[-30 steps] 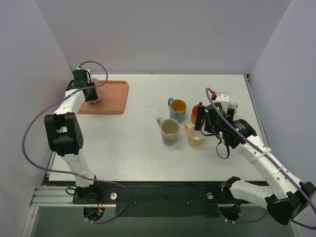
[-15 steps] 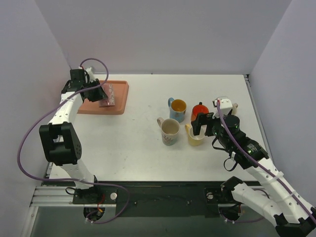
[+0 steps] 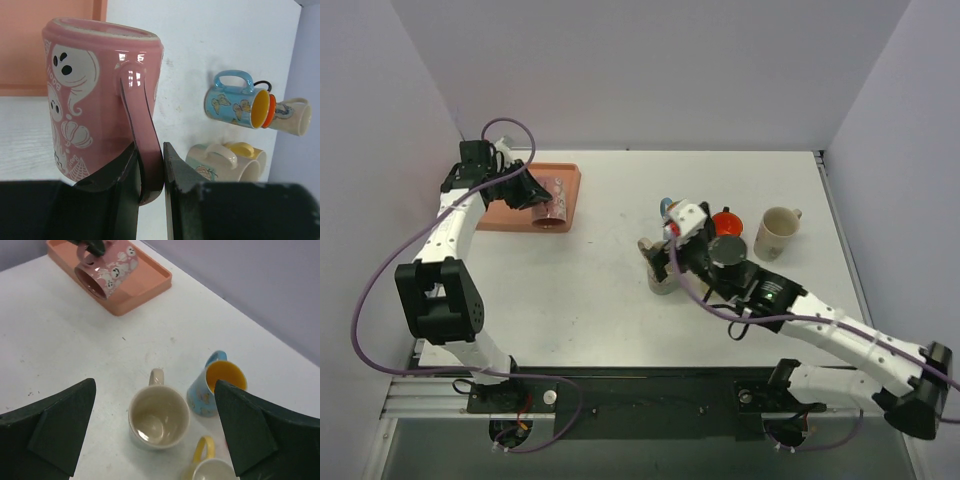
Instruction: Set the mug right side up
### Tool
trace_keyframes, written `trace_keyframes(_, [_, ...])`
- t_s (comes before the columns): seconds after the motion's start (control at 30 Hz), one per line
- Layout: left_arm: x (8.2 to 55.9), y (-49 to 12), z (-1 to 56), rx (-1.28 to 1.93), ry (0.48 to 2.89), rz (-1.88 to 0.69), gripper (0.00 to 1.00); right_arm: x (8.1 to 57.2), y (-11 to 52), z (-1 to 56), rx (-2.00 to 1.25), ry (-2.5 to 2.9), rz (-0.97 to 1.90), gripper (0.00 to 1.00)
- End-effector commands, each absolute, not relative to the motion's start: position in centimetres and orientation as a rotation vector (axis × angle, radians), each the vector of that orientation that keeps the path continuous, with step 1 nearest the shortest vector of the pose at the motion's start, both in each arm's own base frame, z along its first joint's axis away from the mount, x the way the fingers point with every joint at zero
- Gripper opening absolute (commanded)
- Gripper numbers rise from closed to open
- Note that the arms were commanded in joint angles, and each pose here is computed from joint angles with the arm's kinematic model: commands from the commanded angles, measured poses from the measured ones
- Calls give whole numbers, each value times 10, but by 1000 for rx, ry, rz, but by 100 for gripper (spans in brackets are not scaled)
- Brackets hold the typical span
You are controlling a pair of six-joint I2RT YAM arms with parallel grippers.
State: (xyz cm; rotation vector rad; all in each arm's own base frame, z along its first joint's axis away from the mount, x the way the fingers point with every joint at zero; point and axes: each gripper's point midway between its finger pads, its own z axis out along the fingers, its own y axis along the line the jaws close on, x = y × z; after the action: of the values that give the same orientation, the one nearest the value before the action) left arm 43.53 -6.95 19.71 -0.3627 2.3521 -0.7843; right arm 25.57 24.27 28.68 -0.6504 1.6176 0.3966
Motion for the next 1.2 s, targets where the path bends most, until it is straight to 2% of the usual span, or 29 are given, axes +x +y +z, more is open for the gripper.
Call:
trace_keyframes(0.0, [422,-97,257,-337,2220,-1018,0,261,297,321,-824,1358,166,100])
trace_keyframes(0.2, [394,-113,295,-328,2183,-1116,0,243,372,323,-885,1150,140,100])
trace_keyframes(0.47, [354,-131,323,-316,2171,-1227,0,267,432,315,-818,1151,154,100])
trace_keyframes(0.87, [341,-143,343,-325,2156,-1343,0,305,444,292,-689,1186,-1,95])
trace_keyframes(0.97, [338,-146,347,-328,2153,-1370,0,312,436,289,-620,1201,-28,90])
trace_keyframes(1.07, [335,-149,345,-328,2164,-1394,0,323,433,283,-599,1220,-51,88])
trace_keyframes(1.17, [332,-152,344,-337,2173,-1419,0,332,428,284,-558,1233,-73,79])
